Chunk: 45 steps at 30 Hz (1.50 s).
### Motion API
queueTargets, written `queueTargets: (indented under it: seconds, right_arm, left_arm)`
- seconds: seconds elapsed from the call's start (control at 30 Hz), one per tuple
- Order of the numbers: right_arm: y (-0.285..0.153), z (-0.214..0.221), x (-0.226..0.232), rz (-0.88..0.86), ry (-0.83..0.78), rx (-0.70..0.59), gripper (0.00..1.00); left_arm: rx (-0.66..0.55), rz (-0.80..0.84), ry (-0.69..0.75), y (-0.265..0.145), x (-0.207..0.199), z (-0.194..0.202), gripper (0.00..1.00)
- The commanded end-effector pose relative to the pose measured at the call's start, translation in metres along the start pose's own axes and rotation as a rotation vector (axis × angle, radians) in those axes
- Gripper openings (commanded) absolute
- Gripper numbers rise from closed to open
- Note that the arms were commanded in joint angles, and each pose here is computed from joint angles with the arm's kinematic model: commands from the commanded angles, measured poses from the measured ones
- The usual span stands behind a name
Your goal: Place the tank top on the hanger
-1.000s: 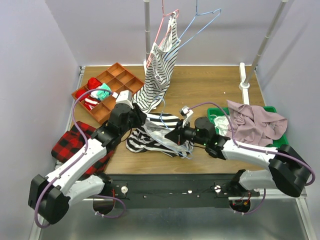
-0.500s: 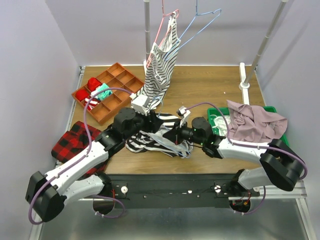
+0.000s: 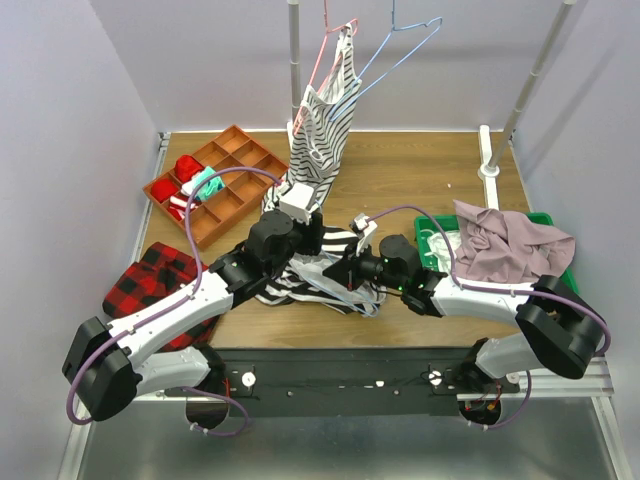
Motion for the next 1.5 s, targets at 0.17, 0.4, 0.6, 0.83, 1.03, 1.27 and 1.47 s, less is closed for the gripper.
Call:
queueTargets:
  seconds: [0.17, 0.4, 0.6, 0.83, 1.03, 1.27, 1.47]
  right_arm:
    - [0.002, -0.021, 0.0, 0.026, -0.034, -0.05, 0.01]
    - [0.002, -0.023, -0.003, 0.042, -0.035, -0.048, 0.01]
    - [-0.002, -0.028, -0.01, 0.105, -0.009, -0.033, 0.15]
    - [-0.041, -0.047, -0.027, 0.326, 0.102, -0.017, 0.49]
    - [-0.086, -0.034, -0.051, 0.582, 0.249, 0.009, 0.5]
    - [-0.117, 0.02, -0.061, 0.697, 0.33, 0.089, 0.46]
    - [-0.114, 0.054, -0.06, 0.695, 0.377, 0.189, 0.45]
  left_arm:
    - [-0.031, 0.007, 0.042, 0.01, -0.003, -0.006, 0.45]
    - [-0.024, 0.017, 0.024, 0.01, -0.002, 0.005, 0.31]
    - [-0.051, -0.001, 0.019, 0.01, 0.0, -0.001, 0.0]
    - [-0.105, -0.05, 0.012, 0.004, 0.009, -0.004, 0.0]
    - [-0.133, -0.072, -0.004, 0.002, 0.014, -0.004, 0.0]
    - [-0.187, -0.104, -0.036, -0.007, 0.02, -0.012, 0.0]
    - [-0.21, -0.113, -0.053, -0.009, 0.02, -0.017, 0.0]
Point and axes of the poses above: each gripper's point midway between its finger pads, its own y axis out along the fingers, its own x axis along the line the jaws close on, z = x × y, the point moved 2 cm from there along -y, back along the fingers, and after that the axes turned 12 degrees about -y, right-handed, at the moved point
